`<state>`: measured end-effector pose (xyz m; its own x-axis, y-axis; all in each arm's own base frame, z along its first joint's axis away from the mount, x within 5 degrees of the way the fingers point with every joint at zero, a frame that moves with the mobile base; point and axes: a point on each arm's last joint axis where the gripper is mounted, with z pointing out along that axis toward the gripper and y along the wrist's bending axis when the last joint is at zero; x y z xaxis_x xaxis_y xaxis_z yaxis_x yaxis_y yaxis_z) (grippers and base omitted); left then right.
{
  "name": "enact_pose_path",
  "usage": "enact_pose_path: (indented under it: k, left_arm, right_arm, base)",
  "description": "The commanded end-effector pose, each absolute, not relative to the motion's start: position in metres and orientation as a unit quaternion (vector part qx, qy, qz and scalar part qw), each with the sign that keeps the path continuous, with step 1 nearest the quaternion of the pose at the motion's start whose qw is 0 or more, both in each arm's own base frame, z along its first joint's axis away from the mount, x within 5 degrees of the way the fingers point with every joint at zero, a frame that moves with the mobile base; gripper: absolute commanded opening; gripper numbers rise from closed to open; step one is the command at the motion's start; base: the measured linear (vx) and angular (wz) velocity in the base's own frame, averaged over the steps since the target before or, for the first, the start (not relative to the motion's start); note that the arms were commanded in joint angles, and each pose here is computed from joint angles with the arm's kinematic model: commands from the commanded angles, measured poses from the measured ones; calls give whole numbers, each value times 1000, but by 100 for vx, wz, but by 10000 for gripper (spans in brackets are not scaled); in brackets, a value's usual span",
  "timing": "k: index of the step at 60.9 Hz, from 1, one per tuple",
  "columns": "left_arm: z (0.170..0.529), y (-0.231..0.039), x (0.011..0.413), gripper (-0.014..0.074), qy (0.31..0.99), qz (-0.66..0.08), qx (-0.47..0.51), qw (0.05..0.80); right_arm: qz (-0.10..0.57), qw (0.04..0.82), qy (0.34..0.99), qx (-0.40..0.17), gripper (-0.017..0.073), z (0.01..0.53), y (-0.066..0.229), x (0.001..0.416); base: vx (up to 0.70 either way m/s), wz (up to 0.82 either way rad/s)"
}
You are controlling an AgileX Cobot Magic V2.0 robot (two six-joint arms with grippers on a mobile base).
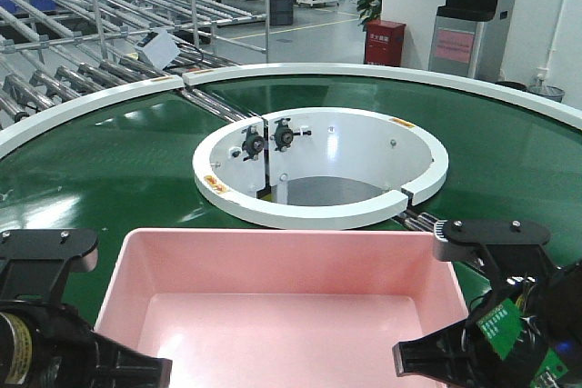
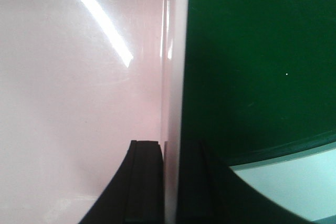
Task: Grab pink bin and stack on right shelf
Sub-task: 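Close both grippers on the bin walls and lift it toward the robot, then hold the pink bin with both grippers while driving to the shelf cart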
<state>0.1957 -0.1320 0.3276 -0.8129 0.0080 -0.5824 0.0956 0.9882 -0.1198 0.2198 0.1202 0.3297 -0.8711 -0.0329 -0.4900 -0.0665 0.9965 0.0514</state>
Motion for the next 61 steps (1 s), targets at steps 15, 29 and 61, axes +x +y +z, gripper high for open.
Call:
enact_pose_path:
  k: [15, 29, 61]
  left_arm:
    - [349, -132, 195, -6, 928, -103, 34, 356]
    - [349, -132, 195, -6, 928, -103, 34, 356]
    - [349, -133, 195, -6, 928, -103, 34, 356]
  right_arm:
    - [39, 308, 950, -35, -9, 349, 116, 220]
    - [39, 308, 950, -35, -9, 349, 116, 220]
    - [40, 308, 950, -34, -9, 349, 116, 220]
  base:
    - [0, 0]
    - [0, 0]
    - [-3, 2]
